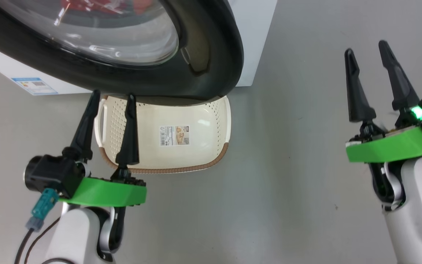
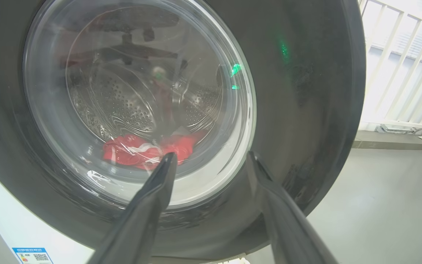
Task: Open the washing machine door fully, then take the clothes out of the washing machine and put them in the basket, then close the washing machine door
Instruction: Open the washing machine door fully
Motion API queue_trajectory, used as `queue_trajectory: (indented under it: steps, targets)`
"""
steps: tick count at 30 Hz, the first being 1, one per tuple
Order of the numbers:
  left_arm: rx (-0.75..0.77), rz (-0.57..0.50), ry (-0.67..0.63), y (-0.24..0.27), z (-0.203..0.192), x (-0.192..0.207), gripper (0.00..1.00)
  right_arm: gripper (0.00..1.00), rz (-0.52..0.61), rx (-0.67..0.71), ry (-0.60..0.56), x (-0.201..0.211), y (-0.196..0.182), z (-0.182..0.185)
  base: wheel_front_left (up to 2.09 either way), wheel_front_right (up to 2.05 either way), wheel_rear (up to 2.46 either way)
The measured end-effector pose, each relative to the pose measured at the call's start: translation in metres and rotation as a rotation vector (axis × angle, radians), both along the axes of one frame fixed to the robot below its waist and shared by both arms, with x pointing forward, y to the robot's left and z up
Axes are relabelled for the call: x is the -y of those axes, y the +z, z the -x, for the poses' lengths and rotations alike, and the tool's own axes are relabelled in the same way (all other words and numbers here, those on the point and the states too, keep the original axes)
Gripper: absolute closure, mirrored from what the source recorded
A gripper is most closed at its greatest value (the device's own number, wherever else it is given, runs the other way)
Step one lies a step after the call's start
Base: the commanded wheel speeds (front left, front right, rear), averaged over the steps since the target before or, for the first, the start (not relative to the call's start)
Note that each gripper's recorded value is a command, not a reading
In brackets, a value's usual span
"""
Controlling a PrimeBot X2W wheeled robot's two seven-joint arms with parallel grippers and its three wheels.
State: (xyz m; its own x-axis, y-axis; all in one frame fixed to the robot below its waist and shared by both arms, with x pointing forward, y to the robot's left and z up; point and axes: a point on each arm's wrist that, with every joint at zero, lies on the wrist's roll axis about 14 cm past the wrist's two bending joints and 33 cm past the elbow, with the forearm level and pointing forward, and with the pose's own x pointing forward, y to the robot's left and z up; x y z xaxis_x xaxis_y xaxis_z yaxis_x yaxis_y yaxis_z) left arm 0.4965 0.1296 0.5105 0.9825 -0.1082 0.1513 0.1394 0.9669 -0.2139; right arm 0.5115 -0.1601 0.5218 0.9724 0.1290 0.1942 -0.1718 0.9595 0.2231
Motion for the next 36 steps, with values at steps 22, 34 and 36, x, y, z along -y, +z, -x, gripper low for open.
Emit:
queue_trajectory:
  steps: [22,34,36]
  targets:
    - [0.0,0.002,0.0,0.0,0.0,0.0,0.0,0.0,-0.004,-0.06,0.0,-0.012,-0.023,0.025,0.0,0.0,0.0]
    - [-0.008,0.001,0.005,-0.004,-0.001,-0.002,0.0,0.0,-0.007,-0.081,0.017,-0.018,-0.031,0.025,0.0,0.0,0.0]
    - [-0.009,0.001,0.006,-0.004,-0.001,-0.002,0.0,0.0,-0.007,-0.083,0.017,-0.018,-0.032,0.025,0.0,0.0,0.0]
